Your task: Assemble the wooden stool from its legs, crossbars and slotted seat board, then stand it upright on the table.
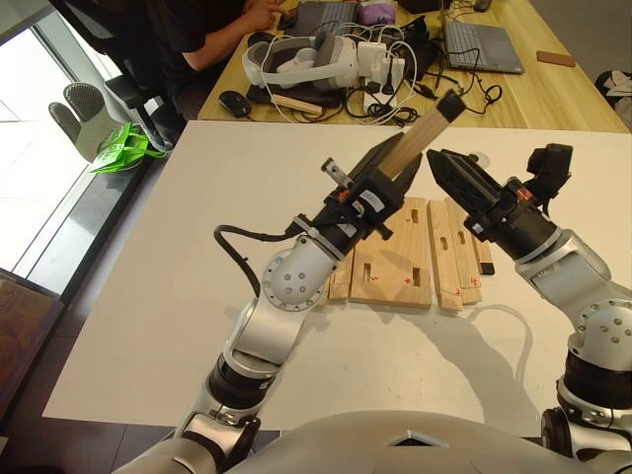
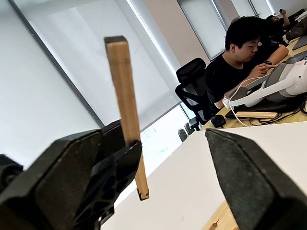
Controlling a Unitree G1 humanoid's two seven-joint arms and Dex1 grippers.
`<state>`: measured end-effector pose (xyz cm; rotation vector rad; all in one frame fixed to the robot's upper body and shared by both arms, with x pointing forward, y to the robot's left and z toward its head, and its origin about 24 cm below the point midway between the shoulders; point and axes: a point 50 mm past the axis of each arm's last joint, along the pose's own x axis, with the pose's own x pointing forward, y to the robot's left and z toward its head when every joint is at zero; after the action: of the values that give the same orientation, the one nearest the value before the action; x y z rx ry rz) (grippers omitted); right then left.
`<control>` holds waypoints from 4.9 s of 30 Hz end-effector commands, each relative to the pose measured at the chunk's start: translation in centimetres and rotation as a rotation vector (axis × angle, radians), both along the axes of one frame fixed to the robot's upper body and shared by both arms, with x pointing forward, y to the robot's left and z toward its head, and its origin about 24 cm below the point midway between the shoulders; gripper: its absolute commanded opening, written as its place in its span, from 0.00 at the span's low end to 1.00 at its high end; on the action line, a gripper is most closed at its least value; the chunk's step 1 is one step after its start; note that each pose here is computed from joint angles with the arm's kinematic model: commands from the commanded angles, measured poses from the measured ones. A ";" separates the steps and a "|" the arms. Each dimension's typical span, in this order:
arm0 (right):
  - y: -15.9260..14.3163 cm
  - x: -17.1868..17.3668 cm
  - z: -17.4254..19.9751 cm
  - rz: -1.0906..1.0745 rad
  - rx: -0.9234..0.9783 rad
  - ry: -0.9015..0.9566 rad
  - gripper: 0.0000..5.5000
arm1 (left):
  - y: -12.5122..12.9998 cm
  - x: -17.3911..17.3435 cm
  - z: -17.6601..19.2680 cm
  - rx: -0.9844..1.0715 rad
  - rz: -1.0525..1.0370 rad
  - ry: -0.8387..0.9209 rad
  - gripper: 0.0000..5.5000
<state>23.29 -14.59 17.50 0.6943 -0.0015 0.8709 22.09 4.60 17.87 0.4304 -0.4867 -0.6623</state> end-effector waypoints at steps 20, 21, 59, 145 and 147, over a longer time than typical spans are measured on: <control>-0.2 0.6 2.2 0.089 0.042 -0.105 0.16 | 0.3 0.1 -0.4 0.089 0.007 -0.024 0.24; -0.3 0.5 2.3 0.098 0.040 -0.108 0.14 | 0.4 0.2 -0.4 0.090 0.011 -0.025 0.24; -6.8 3.2 2.3 -0.361 -0.121 -0.066 0.07 | 1.6 0.0 -3.3 0.277 0.086 0.108 0.59; -11.2 5.8 -5.8 -0.547 -0.709 0.473 0.07 | 1.3 0.0 -2.8 -0.158 0.458 0.268 0.59; -10.8 5.7 -5.9 -0.565 -0.749 0.469 0.07 | 1.4 0.1 -2.7 -0.158 0.460 0.265 0.59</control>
<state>29.06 -26.03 11.69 0.1982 0.4857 0.1354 22.08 6.35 14.84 0.3054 -0.1699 -0.2283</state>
